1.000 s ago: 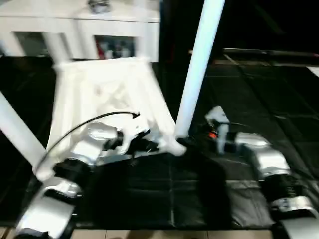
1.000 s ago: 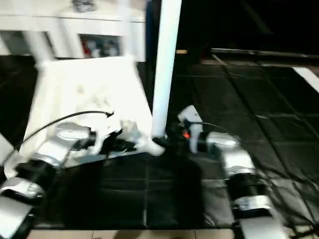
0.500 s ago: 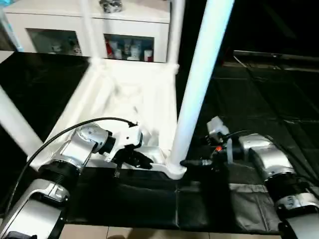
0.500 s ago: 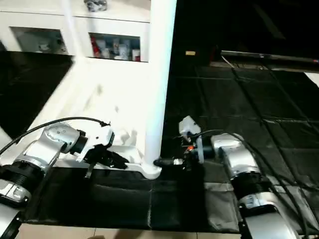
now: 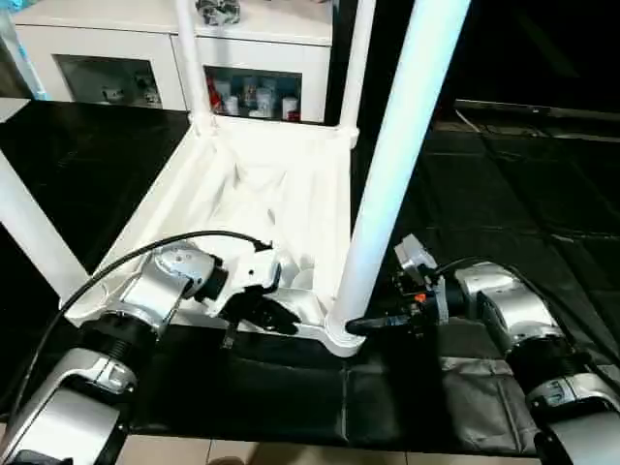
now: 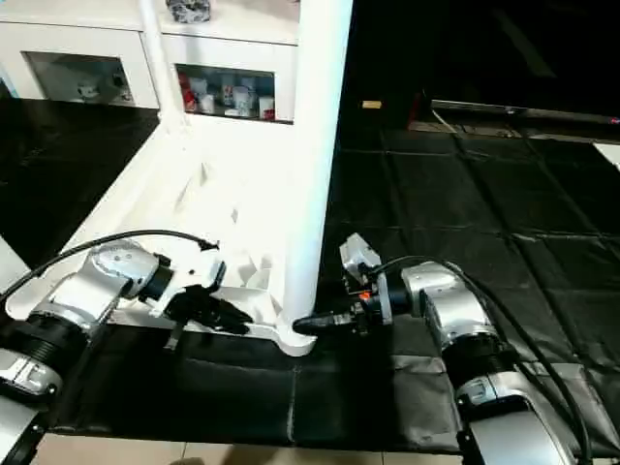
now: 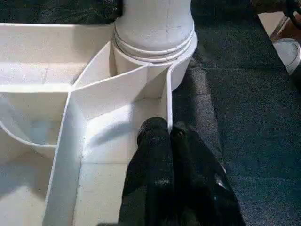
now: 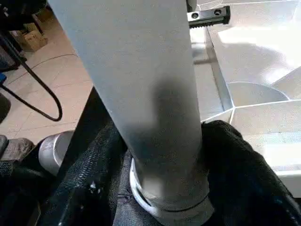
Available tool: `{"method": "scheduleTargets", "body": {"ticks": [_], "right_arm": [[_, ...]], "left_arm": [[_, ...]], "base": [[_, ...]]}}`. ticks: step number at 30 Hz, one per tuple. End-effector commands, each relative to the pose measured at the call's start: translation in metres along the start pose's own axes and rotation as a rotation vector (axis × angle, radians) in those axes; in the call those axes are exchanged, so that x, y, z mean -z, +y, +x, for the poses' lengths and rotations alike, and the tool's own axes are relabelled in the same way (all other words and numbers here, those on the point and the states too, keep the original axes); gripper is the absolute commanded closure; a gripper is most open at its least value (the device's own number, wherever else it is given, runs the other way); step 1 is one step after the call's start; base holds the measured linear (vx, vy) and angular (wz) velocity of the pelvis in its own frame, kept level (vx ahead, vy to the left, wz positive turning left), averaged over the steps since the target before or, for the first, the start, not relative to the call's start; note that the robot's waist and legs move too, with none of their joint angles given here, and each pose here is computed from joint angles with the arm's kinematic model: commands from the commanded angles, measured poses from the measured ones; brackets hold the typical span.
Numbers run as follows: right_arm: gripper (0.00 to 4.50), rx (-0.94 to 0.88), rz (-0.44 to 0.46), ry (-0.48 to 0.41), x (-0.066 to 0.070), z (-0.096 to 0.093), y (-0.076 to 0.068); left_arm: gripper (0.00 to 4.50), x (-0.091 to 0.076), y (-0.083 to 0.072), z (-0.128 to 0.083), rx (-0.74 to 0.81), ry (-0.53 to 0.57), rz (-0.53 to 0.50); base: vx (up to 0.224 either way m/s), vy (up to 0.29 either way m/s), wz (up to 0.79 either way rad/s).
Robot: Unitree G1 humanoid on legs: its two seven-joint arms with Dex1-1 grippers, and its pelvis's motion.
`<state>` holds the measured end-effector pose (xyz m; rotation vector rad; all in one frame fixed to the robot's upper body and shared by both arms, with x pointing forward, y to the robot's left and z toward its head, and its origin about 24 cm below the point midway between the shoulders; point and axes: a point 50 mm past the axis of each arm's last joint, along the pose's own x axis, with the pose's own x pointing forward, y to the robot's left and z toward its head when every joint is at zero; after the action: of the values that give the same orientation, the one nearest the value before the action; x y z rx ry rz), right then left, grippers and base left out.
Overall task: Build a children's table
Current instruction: Rotate leg to tighten
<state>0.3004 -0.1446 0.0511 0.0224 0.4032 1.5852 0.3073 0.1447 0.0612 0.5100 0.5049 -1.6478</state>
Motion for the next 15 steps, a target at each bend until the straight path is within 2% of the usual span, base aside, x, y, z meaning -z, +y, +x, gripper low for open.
{"method": "scheduleTargets", "body": {"ticks": [1,10,13,15], "right_arm": [[2.21,-0.006,-0.017,-0.026,-0.008,0.001,-0.001],[2.45,0.091,0.018,-0.103,-0.003,0.012,0.0],[2.46,0.254,0.053,-0.103,0.003,0.023,-0.004],[2.46,0.429,0.093,-0.127,0.003,0.037,-0.01]], "left_arm": [[4.5,-0.007,-0.001,0.009,0.07,0.021,0.046],[4.5,-0.012,0.01,0.019,-0.077,-0.03,-0.049],[4.5,-0.02,0.017,0.031,-0.169,-0.071,-0.097],[4.5,-0.03,0.026,0.046,-0.266,-0.101,-0.158]], "base": [[0.0,0.0,0.0],[0.0,0.0,0.0],[0.0,0.0,0.0],[0.0,0.0,0.0]]}}
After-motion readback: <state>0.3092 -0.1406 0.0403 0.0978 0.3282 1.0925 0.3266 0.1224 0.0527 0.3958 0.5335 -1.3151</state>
